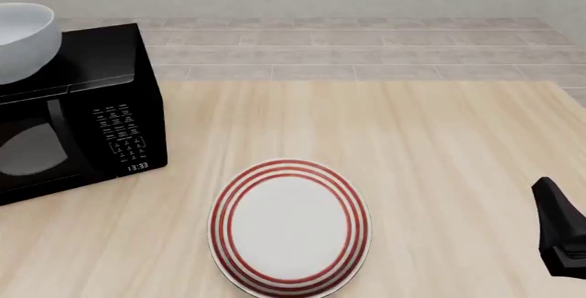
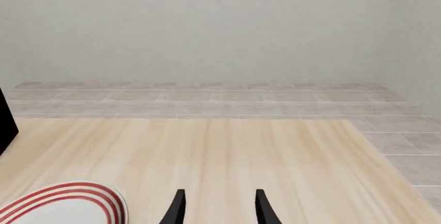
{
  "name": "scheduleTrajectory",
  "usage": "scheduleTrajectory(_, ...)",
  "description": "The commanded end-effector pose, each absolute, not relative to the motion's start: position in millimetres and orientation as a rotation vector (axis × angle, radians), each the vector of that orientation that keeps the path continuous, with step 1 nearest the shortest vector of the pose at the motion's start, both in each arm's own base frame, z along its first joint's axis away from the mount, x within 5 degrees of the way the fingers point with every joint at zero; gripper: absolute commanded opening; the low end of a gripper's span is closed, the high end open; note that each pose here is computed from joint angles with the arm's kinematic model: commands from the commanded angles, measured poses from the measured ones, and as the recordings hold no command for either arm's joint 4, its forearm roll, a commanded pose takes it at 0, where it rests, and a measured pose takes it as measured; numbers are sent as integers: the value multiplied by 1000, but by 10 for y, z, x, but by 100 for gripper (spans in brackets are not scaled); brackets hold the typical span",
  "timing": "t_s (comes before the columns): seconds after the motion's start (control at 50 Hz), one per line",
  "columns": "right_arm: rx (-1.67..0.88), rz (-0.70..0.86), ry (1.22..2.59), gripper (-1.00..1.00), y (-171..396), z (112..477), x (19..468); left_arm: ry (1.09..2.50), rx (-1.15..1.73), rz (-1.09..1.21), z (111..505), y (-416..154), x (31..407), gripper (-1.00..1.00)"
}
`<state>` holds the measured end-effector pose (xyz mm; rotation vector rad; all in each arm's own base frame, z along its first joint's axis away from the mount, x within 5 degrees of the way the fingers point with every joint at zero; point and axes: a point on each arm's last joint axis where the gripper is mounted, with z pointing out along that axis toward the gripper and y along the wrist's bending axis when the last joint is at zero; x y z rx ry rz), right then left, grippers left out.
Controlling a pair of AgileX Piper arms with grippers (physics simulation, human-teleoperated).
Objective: Pick up the white bowl and put it on the plate.
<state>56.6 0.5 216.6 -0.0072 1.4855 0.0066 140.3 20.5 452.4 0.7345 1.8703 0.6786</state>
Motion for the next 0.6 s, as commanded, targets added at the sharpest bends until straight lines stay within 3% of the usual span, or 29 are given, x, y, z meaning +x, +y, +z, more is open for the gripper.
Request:
scheduleTrajectory(0.02,-7,7,1486,100,5,2167,566,1883,768,719,4395,282,1655,100)
scheduleTrajectory(0.16,-7,7,1486,100,5,2167,566,1826,872,737,4234,194,1607,100)
scheduleTrajectory(0.6,-7,6,1485,100,5,2167,566,1874,853,733,4045,283,1903,100)
